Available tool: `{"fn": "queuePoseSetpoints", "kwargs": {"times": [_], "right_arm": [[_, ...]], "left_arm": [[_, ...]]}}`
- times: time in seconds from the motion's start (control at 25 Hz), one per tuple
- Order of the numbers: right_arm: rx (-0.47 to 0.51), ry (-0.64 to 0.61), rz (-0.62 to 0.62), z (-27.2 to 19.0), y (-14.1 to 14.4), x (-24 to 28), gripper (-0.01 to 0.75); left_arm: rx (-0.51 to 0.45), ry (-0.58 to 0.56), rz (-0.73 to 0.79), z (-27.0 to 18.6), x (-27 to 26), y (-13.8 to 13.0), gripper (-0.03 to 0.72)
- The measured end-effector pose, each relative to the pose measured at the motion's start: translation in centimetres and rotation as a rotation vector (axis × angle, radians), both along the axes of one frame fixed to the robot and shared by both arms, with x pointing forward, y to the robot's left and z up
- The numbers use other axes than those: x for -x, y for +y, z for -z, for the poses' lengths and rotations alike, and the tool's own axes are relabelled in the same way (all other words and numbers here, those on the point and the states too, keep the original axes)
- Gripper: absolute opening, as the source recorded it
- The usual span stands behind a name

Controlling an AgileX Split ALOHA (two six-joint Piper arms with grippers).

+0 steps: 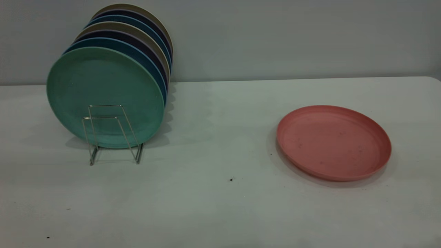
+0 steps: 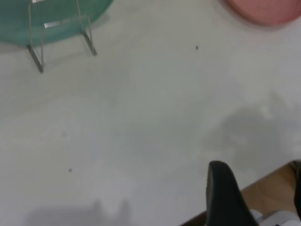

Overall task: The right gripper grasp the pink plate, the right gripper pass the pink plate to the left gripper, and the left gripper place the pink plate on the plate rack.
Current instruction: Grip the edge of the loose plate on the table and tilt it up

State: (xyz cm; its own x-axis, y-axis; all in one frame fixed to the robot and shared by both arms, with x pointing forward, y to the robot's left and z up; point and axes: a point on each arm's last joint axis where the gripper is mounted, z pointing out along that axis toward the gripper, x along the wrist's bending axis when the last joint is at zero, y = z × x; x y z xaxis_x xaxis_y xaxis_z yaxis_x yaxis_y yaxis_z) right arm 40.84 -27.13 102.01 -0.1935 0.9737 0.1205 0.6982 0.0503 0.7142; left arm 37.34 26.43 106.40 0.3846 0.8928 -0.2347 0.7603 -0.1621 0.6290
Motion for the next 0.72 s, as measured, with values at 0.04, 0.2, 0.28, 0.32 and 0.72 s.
{"fn": "queuePoseSetpoints", "kwargs": {"times": [0.04,0.2,0.28,0.32,0.72], "right_arm": [[-0.002,0.007,0.020,0.6,-0.1,-0.9,0.481],[0.014,0.050,0.077,3.0,-0.3,-4.0,0.481],[0.024,0.073,0.089,3.9,-0.3,-5.9,0.481],[0.032,0.089,0.092,4.5,-0.3,-6.8,0.481],[0.078,0.181,0.172,10.1,-2.3,-16.1,0.481]], "left_arm": [[0.004,-0.006,0.001,-0.2,-0.1,0.0,0.394],[0.051,-0.021,0.000,-0.9,-0.3,-0.3,0.394],[0.081,-0.024,0.002,-1.0,-0.3,-0.5,0.394],[0.085,-0.029,0.009,-1.1,-0.3,-0.6,0.394],[0.101,-0.069,0.029,-1.4,-0.5,-0.8,0.394]]}}
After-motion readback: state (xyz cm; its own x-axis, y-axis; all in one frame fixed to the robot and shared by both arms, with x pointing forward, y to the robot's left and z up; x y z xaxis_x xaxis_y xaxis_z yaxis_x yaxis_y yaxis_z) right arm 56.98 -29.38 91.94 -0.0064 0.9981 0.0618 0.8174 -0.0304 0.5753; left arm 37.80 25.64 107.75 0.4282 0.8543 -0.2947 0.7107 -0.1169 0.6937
